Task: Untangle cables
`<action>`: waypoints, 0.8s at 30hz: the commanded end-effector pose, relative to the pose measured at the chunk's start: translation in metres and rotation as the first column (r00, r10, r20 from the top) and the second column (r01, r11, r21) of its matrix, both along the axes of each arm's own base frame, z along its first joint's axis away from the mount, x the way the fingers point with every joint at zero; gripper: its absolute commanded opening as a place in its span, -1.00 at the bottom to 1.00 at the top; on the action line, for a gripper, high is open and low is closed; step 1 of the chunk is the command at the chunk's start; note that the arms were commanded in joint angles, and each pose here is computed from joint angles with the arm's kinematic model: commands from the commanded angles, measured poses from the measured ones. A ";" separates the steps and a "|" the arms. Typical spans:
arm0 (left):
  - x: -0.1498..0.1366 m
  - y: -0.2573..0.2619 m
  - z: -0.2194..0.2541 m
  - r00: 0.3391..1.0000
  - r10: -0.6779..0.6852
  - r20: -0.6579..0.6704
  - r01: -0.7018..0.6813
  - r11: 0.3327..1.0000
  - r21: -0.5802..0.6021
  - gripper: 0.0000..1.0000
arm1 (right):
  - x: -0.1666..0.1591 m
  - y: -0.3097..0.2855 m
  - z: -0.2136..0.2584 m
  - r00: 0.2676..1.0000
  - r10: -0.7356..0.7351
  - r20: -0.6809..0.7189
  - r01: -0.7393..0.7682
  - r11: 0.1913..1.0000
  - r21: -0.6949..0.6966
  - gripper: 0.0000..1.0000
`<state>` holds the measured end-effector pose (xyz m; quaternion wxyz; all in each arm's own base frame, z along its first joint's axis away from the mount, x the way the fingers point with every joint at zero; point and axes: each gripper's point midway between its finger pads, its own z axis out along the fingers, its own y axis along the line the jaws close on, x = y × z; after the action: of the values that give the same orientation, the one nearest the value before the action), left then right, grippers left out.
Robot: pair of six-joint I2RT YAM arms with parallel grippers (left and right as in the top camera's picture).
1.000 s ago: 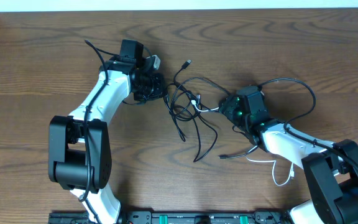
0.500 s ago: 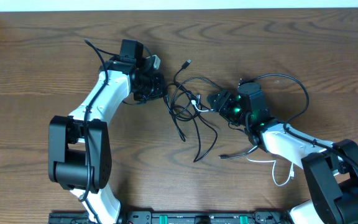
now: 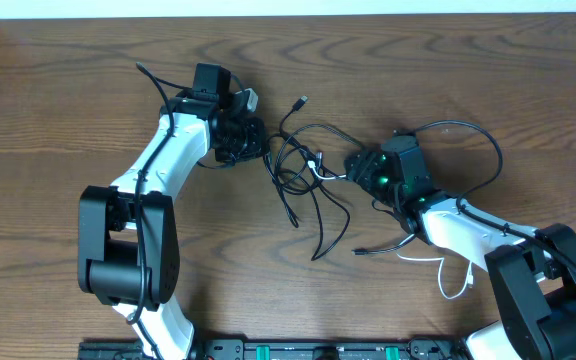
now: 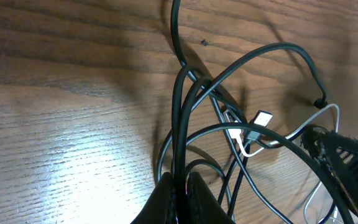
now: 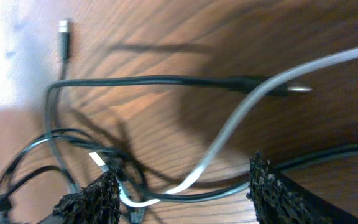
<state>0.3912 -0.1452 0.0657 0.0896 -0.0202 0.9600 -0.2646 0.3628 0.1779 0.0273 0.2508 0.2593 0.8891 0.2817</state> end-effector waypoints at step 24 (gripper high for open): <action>0.005 -0.001 0.012 0.999 -0.011 0.041 0.011 1.000 0.008 -0.85 | 0.012 -0.020 -0.010 0.993 -0.100 0.059 0.107 0.986 -0.124 0.30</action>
<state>0.3912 -0.1452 0.0657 0.0896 -0.0202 0.9600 -0.2646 0.3743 0.1587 0.0283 0.3026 0.2806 0.8810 0.2312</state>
